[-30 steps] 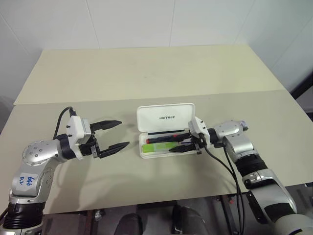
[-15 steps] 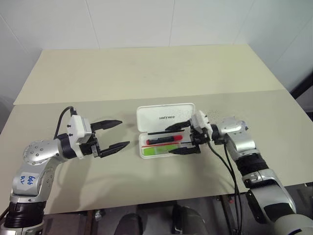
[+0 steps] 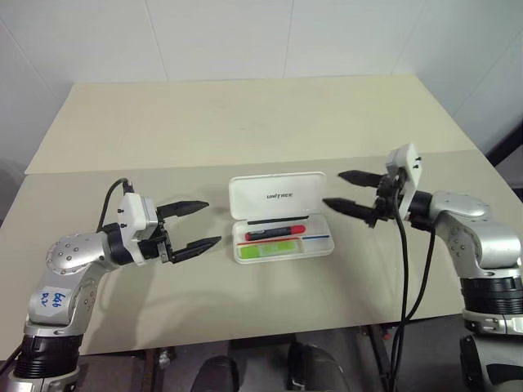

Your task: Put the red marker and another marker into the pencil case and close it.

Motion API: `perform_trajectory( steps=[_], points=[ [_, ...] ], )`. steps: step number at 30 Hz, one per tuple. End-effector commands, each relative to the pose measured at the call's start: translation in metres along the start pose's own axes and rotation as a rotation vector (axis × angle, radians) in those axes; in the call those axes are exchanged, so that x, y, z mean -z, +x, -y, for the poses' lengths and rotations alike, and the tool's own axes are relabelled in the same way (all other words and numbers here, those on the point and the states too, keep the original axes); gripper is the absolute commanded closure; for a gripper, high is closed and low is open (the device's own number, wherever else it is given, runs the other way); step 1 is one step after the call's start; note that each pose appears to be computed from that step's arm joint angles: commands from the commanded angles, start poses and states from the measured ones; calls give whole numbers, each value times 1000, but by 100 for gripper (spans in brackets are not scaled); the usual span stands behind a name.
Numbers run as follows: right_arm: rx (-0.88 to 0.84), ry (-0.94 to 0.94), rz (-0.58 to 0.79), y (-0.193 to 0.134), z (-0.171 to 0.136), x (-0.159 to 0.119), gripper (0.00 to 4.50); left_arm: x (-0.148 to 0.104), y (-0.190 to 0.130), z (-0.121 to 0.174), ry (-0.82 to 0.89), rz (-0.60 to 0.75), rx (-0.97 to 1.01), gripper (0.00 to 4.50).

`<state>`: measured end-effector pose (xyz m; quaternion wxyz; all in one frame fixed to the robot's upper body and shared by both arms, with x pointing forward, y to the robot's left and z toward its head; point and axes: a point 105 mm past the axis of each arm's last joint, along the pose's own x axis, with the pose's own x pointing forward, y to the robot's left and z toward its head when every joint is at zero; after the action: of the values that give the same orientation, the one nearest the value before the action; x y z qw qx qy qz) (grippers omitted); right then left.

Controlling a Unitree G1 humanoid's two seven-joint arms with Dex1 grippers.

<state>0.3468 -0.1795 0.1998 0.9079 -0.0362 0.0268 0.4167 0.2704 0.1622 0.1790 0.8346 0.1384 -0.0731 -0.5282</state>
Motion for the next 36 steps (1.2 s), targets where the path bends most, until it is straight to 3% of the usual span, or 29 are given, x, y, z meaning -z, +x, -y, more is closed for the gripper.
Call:
perform_trajectory(
  steps=[1, 6, 15, 20, 24, 36],
  points=[
    [230, 135, 166, -28, 34, -38, 3, -6, 8, -3, 27, 34, 22, 81],
    [414, 162, 215, -54, 53, -31, 3, -7, 17, -7, 35, 52, 55, 81],
    [600, 75, 57, -89, 67, 19, 3, -8, 24, -10, 40, 69, 86, 81],
    [595, -35, 20, -90, 60, 39, 3, -7, 26, -10, 38, 72, 96, 81],
    [568, 4, 23, -89, 57, 58, 3, -7, 27, -8, 39, 71, 107, 81],
    [586, 10, -20, -70, 81, 95, 3, -15, 27, -10, 61, 65, 129, 81]
  ],
)
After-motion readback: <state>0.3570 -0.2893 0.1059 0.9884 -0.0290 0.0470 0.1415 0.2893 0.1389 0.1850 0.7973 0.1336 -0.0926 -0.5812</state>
